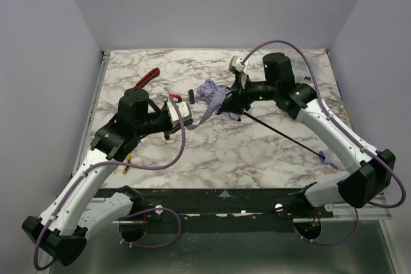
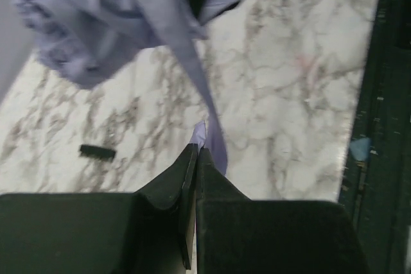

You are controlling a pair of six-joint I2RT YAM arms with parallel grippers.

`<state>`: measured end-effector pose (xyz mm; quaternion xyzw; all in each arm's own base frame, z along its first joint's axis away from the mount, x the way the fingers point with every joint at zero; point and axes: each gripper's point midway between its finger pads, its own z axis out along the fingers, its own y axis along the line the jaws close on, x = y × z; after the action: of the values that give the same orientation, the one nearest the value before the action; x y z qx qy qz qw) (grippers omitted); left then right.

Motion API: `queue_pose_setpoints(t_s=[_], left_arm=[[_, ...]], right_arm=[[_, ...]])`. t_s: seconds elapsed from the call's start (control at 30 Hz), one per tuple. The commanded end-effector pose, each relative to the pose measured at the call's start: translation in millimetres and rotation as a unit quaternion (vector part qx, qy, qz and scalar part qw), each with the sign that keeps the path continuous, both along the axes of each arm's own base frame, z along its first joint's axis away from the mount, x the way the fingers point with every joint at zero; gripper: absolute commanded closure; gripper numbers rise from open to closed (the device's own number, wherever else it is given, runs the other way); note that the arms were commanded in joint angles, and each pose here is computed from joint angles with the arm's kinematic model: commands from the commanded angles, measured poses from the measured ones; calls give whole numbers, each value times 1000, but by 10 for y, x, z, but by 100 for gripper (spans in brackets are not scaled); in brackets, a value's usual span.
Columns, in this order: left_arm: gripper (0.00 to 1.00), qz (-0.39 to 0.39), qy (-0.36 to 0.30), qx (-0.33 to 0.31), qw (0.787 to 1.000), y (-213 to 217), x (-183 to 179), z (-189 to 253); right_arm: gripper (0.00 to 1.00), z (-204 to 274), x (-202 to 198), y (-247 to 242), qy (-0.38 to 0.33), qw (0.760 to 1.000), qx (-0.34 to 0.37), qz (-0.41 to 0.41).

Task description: Open the umbrella

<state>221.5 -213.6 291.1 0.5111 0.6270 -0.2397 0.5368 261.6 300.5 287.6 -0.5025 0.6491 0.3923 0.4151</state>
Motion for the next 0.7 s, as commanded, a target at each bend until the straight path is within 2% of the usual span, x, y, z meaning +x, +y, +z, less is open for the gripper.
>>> queue_pose_setpoints(t_s=[0.0,0.03,0.07,0.1,0.17,0.23,0.27,0.3,0.33,0.37,0.4,0.43,0.5,0.6,0.67], left_arm=[[100,-186,70,-52,979,-152,-880,158],[94,-201,78,-70,974,-172,-964,298],[81,-201,95,-87,971,-191,-997,425],[74,-196,101,-105,970,-207,-989,590],[70,-207,123,-147,959,-226,-1011,942],[75,-219,159,-202,941,-251,-1006,1349],[85,-212,170,-231,934,-265,-936,1528],[95,-195,164,-259,932,-259,-832,1682],[100,-172,159,-286,929,-243,-723,1804],[100,-137,145,-304,932,-214,-567,1867],[88,-111,132,-303,937,-184,-454,1866],[66,-99,97,-287,948,-166,-362,1828],[36,-58,53,-250,965,-102,-194,1639],[19,19,36,-230,972,15,65,1383],[16,16,47,-214,975,-3,88,1258]], right_arm=[[100,355,333,-19,-99,992,28,-66],[100,355,390,-43,-112,990,26,-80],[100,358,432,-62,-124,988,25,-89],[100,391,484,-86,-140,985,27,-102],[100,397,562,-126,-163,979,27,-122],[100,299,550,-130,-163,980,11,-110],[100,221,499,-115,-150,984,2,-94],[100,147,433,-90,-135,988,-3,-74],[100,76,343,-69,-116,992,-5,-54],[100,34,237,-41,-100,995,-2,-29],[100,0,149,-28,-84,996,1,-12],[100,-8,80,-13,-69,998,8,-1],[100,57,18,12,-66,997,28,7],[100,263,32,10,-103,993,64,-8],[100,393,25,10,-133,987,89,-10]])
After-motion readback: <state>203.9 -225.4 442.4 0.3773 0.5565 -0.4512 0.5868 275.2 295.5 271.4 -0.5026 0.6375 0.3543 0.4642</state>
